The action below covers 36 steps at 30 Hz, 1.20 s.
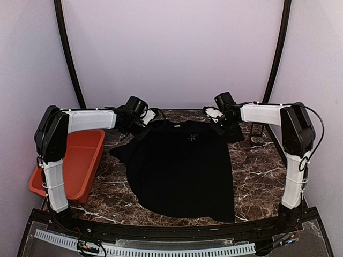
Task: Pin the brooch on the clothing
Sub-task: Flatten out the crumpled clothing at the center of the board.
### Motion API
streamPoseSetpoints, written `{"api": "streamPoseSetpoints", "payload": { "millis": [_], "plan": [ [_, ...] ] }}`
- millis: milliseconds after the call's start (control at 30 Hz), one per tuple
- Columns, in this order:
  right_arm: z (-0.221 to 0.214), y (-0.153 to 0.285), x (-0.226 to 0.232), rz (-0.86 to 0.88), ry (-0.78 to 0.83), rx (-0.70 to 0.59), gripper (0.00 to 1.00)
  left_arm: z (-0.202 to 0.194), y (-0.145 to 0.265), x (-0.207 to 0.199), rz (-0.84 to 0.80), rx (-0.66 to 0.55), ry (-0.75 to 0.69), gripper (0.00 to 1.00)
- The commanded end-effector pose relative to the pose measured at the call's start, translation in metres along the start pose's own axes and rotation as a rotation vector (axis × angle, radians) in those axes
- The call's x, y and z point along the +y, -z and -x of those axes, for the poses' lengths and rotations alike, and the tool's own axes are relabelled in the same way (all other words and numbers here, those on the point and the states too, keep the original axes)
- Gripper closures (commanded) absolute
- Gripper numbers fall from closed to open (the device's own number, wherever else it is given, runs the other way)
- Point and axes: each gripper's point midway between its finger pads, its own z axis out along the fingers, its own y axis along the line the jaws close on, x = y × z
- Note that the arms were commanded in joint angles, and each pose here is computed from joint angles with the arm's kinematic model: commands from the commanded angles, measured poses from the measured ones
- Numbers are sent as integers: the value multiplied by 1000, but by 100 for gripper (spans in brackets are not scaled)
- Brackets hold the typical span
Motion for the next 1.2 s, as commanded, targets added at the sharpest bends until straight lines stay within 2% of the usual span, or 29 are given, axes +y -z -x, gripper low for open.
{"api": "streamPoseSetpoints", "payload": {
  "millis": [0, 67, 100, 200, 233, 400, 433, 533, 700, 800, 967, 1167],
  "plan": [
    [-8, -5, -5, -25, 4, 39, 97, -11, -1, 4, 49, 71, -4, 86],
    [-11, -6, -3, -15, 11, 50, 88, -3, 4, 6, 49, 52, 15, 74],
    [-12, -6, -3, -18, 12, 55, 81, 0, 8, 8, 51, 41, 29, 59],
    [-13, -4, -3, -15, 4, 65, 59, 14, 22, 14, 72, -2, 66, 43],
    [-12, 0, -5, -17, -5, 63, 52, 20, 33, 18, 85, -23, 90, 35],
    [-1, 34, -21, -63, -87, 8, 20, 47, 88, 38, 123, -94, 245, 11],
    [0, 42, -25, -73, -115, -8, 17, 49, 96, 39, 118, -103, 263, 9],
    [-15, 64, -53, -100, -287, -41, 14, 47, 123, 35, 109, -127, 312, 2],
    [-60, 80, -105, -159, -634, -68, 15, 26, 137, 0, 54, -112, 280, 1],
    [-88, 72, -120, -187, -744, -24, 15, 27, 147, -20, -10, -164, 262, 1],
    [-129, 58, -138, -205, -964, 25, 16, 23, 141, -33, -61, -171, 268, 1],
    [-160, 44, -148, -271, -1055, 84, 16, 20, 136, -39, -89, -157, 273, 1]
  ]
}}
